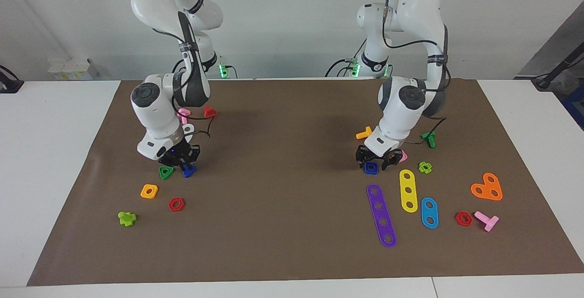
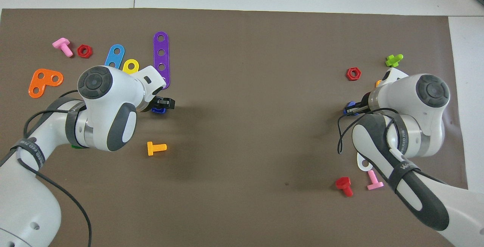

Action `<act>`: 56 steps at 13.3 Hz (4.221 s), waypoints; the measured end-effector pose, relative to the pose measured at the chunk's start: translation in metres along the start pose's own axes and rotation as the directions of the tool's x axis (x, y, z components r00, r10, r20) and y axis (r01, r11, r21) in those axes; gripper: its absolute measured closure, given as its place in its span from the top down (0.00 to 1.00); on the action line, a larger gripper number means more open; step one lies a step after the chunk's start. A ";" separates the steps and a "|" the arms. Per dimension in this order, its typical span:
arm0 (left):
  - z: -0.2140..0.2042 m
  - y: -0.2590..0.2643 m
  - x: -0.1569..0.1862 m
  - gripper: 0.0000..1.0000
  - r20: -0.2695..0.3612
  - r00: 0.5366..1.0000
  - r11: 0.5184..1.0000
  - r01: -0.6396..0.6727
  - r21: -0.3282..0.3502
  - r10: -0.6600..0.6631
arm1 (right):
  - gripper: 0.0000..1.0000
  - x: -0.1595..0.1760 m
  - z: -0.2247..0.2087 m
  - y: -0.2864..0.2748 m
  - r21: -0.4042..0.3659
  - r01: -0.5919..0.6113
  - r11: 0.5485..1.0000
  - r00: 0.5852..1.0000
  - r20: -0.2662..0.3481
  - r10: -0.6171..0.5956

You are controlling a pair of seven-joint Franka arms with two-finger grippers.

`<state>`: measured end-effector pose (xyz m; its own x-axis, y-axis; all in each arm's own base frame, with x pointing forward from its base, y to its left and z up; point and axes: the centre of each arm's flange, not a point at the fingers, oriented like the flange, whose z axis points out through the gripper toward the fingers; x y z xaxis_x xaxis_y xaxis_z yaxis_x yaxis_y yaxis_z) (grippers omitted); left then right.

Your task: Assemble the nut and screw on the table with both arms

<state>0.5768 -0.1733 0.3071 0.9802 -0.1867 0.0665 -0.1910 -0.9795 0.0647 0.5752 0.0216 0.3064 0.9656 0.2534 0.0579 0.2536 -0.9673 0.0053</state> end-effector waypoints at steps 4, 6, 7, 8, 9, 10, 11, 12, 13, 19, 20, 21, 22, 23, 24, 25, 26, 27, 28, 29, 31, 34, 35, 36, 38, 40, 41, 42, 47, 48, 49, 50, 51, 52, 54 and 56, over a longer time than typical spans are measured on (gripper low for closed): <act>0.006 0.000 -0.001 0.75 0.009 1.000 1.000 -0.006 0.000 0.006 | 0.20 0.013 -0.024 -0.002 0.002 -0.071 0.997 0.997 -0.009 0.071; 0.007 0.000 -0.001 0.72 0.013 1.000 1.000 -0.017 -0.001 0.017 | 0.20 0.036 -0.065 -0.026 0.008 -0.149 0.989 0.989 -0.010 0.149; 0.008 -0.001 -0.001 0.69 0.015 1.000 1.000 -0.024 -0.001 0.024 | 0.20 0.050 -0.087 -0.049 0.013 -0.191 0.981 0.981 -0.021 0.191; 0.009 -0.001 -0.001 0.68 0.017 0.999 1.000 -0.027 0.000 0.027 | 0.20 0.061 -0.104 -0.076 0.021 -0.228 0.974 0.973 -0.039 0.228; 0.010 -0.001 -0.002 0.68 0.019 0.999 1.000 -0.029 0.000 0.029 | 0.20 0.070 -0.115 -0.105 0.033 -0.264 0.964 0.962 -0.059 0.265; 0.010 -0.001 -0.002 0.65 0.023 0.999 1.000 -0.031 0.000 0.031 | 0.20 0.077 -0.121 -0.135 0.045 -0.296 0.954 0.952 -0.070 0.299; 0.011 -0.001 -0.002 0.65 0.025 0.999 0.999 -0.033 0.000 0.033 | 0.20 0.084 -0.122 -0.163 0.056 -0.320 0.946 0.943 -0.075 0.323; 0.011 -0.001 -0.003 0.63 0.029 0.999 0.999 -0.037 0.000 0.037 | 0.20 0.090 -0.118 -0.187 0.063 -0.339 0.939 0.936 -0.075 0.343; 0.012 -0.001 -0.003 0.63 0.034 0.999 0.999 -0.039 0.000 0.039 | 0.20 0.095 -0.111 -0.208 0.068 -0.355 0.932 0.930 -0.073 0.360; 0.012 -0.003 -0.004 0.47 0.040 0.998 0.999 -0.042 0.001 0.042 | 0.20 0.103 -0.062 -0.309 0.034 -0.404 0.914 0.911 -0.080 0.406; 0.012 -0.004 -0.004 0.47 0.041 0.998 0.999 -0.041 0.002 0.041 | 0.20 0.104 -0.050 -0.324 0.018 -0.409 0.912 0.908 -0.088 0.409; 0.011 -0.005 -0.003 0.47 0.041 0.998 0.999 -0.039 0.003 0.039 | 0.20 0.106 -0.039 -0.332 0.011 -0.408 0.913 0.909 -0.093 0.407; 0.010 -0.006 -0.002 0.47 0.038 0.999 0.999 -0.038 0.003 0.037 | 0.20 0.106 -0.031 -0.332 0.002 -0.407 0.913 0.909 -0.091 0.406; 0.008 -0.007 0.000 0.47 0.033 0.999 0.999 -0.036 0.003 0.036 | 0.20 0.107 -0.025 -0.330 0.000 -0.409 0.912 0.909 -0.090 0.408; 0.006 -0.007 0.002 0.47 0.028 0.999 0.999 -0.035 0.003 0.035 | 0.20 0.108 -0.022 -0.330 0.004 -0.409 0.913 0.908 -0.095 0.407; 0.003 -0.007 0.003 0.47 0.025 0.999 0.999 -0.035 0.003 0.035 | 0.20 0.108 -0.018 -0.331 0.007 -0.407 0.913 0.909 -0.097 0.406; 0.000 -0.007 0.005 0.47 0.027 0.999 0.999 -0.035 0.003 0.035 | 0.20 0.108 -0.016 -0.332 0.007 -0.406 0.914 0.909 -0.097 0.405; -0.003 -0.008 0.008 0.47 0.028 0.999 0.999 -0.034 0.003 0.034 | 0.20 0.107 -0.014 -0.332 0.005 -0.406 0.914 0.910 -0.094 0.405; -0.006 -0.008 0.010 0.47 0.027 0.999 0.999 -0.033 0.003 0.033 | 0.20 0.106 -0.011 -0.331 0.001 -0.406 0.914 0.910 -0.090 0.404; -0.009 -0.008 0.012 0.47 0.026 0.999 1.000 -0.031 0.003 0.031 | 0.20 0.103 -0.006 -0.331 -0.002 -0.405 0.914 0.911 -0.085 0.404; -0.015 -0.009 0.015 0.47 0.031 0.999 1.000 -0.013 0.004 0.013 | 0.20 0.100 0.003 -0.330 0.004 -0.405 0.914 0.911 -0.090 0.403; -0.025 -0.008 0.021 0.47 0.025 0.998 0.998 0.055 0.005 -0.055 | 0.52 0.101 0.001 -0.329 0.012 -0.407 0.913 0.908 -0.098 0.407; -0.027 -0.007 0.023 0.47 0.024 0.997 0.998 0.067 0.004 -0.067 | 0.64 0.103 -0.006 -0.329 0.019 -0.412 0.911 0.905 -0.106 0.412; -0.030 -0.007 0.024 0.47 0.029 0.996 0.997 0.083 0.002 -0.083 | 0.74 0.106 -0.021 -0.325 0.032 -0.421 0.906 0.898 -0.123 0.422; -0.039 -0.002 0.028 0.47 0.041 0.989 0.990 0.140 -0.001 -0.140 | 0.99 0.110 -0.072 -0.295 0.042 -0.462 0.886 0.874 -0.143 0.463; -0.050 0.016 0.034 0.47 0.035 0.981 0.982 0.189 -0.005 -0.188 | 1.00 0.109 -0.125 -0.240 0.031 -0.491 0.871 0.859 -0.152 0.490; -0.052 0.032 0.033 0.47 0.037 0.978 0.979 0.205 -0.006 -0.205 | 1.00 0.107 -0.146 -0.209 0.018 -0.490 0.872 0.860 -0.153 0.486; -0.050 0.053 0.030 0.47 0.046 0.974 0.975 0.220 -0.004 -0.220 | 1.00 0.104 -0.164 -0.178 0.008 -0.490 0.872 0.861 -0.156 0.485; -0.063 0.146 0.024 0.47 0.043 0.961 0.962 0.274 -0.018 -0.273 | 1.00 0.070 -0.240 -0.053 -0.037 -0.465 0.885 0.876 -0.164 0.453; -0.069 0.159 0.028 0.47 0.044 0.960 0.960 0.279 -0.027 -0.277 | 1.00 0.061 -0.254 -0.041 -0.044 -0.463 0.885 0.878 -0.157 0.452; -0.074 0.171 0.032 0.47 0.051 0.959 0.959 0.280 -0.040 -0.278 | 1.00 0.050 -0.268 -0.033 -0.043 -0.457 0.889 0.883 -0.141 0.447; -0.074 0.183 0.035 0.47 0.059 0.959 0.958 0.282 -0.052 -0.278 | 1.00 0.038 -0.282 -0.027 -0.035 -0.453 0.891 0.887 -0.118 0.446; -0.072 0.195 0.038 0.47 0.061 0.957 0.956 0.286 -0.061 -0.283 | 1.00 0.026 -0.296 -0.021 -0.031 -0.450 0.893 0.890 -0.098 0.445; -0.070 0.208 0.041 0.47 0.063 0.956 0.954 0.292 -0.068 -0.288 | 1.00 0.015 -0.309 -0.018 -0.033 -0.443 0.896 0.895 -0.082 0.439; -0.068 0.230 0.048 0.47 0.069 0.955 0.953 0.292 -0.077 -0.287 | 1.00 -0.005 -0.325 -0.013 -0.045 -0.422 0.906 0.906 -0.038 0.420; -0.065 0.246 0.052 0.47 0.069 0.959 0.956 0.280 -0.085 -0.275 | 1.00 -0.015 -0.330 0.000 -0.051 -0.415 0.909 0.910 -0.010 0.415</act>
<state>0.5773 -0.4185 0.3915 0.9961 0.0850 -0.0225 0.0875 -0.9824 0.1651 0.5416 0.0144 0.6350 0.9832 -0.1706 0.0648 -0.1729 -0.9844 0.0317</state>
